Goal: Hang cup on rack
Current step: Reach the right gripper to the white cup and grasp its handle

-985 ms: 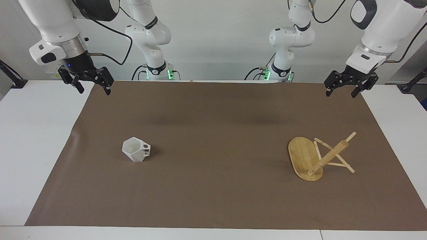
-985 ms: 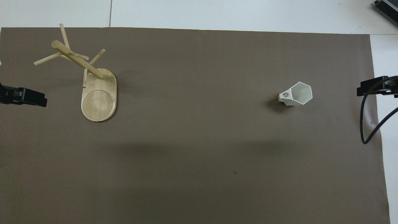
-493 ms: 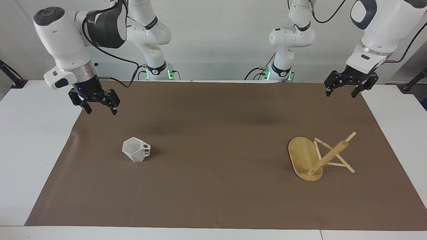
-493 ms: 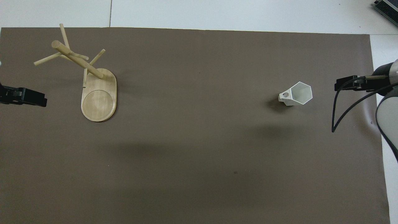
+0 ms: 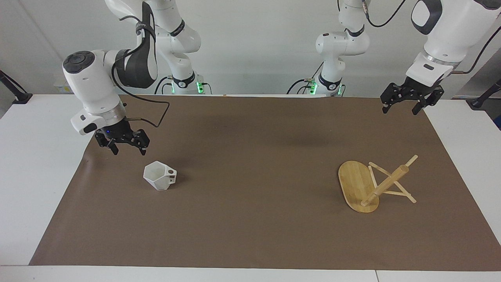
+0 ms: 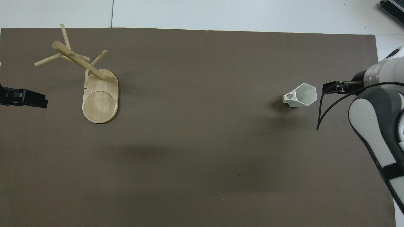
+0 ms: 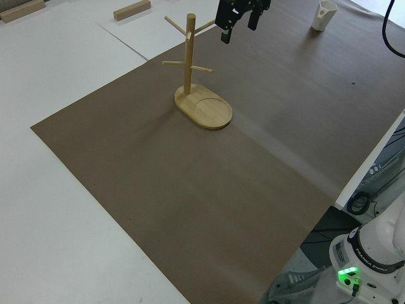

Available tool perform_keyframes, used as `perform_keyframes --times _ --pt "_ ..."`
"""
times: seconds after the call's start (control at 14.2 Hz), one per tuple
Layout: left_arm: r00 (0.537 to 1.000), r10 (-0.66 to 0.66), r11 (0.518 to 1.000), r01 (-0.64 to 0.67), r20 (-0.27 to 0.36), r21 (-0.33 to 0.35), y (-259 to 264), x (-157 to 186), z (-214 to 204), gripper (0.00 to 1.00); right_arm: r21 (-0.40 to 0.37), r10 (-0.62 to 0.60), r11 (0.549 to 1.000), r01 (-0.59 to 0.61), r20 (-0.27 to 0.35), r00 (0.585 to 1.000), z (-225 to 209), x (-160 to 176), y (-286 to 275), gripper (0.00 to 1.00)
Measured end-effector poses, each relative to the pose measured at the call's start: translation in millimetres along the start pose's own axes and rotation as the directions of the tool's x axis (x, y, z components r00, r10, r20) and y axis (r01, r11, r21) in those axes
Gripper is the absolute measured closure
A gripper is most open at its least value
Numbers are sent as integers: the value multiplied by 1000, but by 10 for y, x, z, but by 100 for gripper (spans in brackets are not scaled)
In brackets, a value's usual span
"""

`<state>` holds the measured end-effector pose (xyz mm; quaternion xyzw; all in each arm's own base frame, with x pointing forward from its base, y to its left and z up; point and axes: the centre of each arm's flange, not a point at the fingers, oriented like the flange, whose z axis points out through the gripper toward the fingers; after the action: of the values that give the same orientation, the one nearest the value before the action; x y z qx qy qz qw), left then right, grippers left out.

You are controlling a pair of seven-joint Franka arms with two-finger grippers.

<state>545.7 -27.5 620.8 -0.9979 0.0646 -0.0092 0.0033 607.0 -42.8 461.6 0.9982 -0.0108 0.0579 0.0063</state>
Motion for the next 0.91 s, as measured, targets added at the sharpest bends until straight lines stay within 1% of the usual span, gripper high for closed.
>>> perform_keyframes --times 0.21,0.42,0.77,0.91 --pt "1000 0 1000 0 0 0 0 0 0 0 -1 -2 1000 2 -4 1000 298 14 -9 0" --pt "1000 0 1000 0 0 0 0 0 2 0 0 -2 1000 2 20 1000 539 7 -15 0" --pt "1000 0 1000 0 0 0 -1 0 2 0 -1 -2 1000 2 -16 1000 867 -28 -19 0" --pt "1000 0 1000 0 0 0 -2 0 2 0 0 1 1000 -1 -18 1000 958 -36 -19 0"
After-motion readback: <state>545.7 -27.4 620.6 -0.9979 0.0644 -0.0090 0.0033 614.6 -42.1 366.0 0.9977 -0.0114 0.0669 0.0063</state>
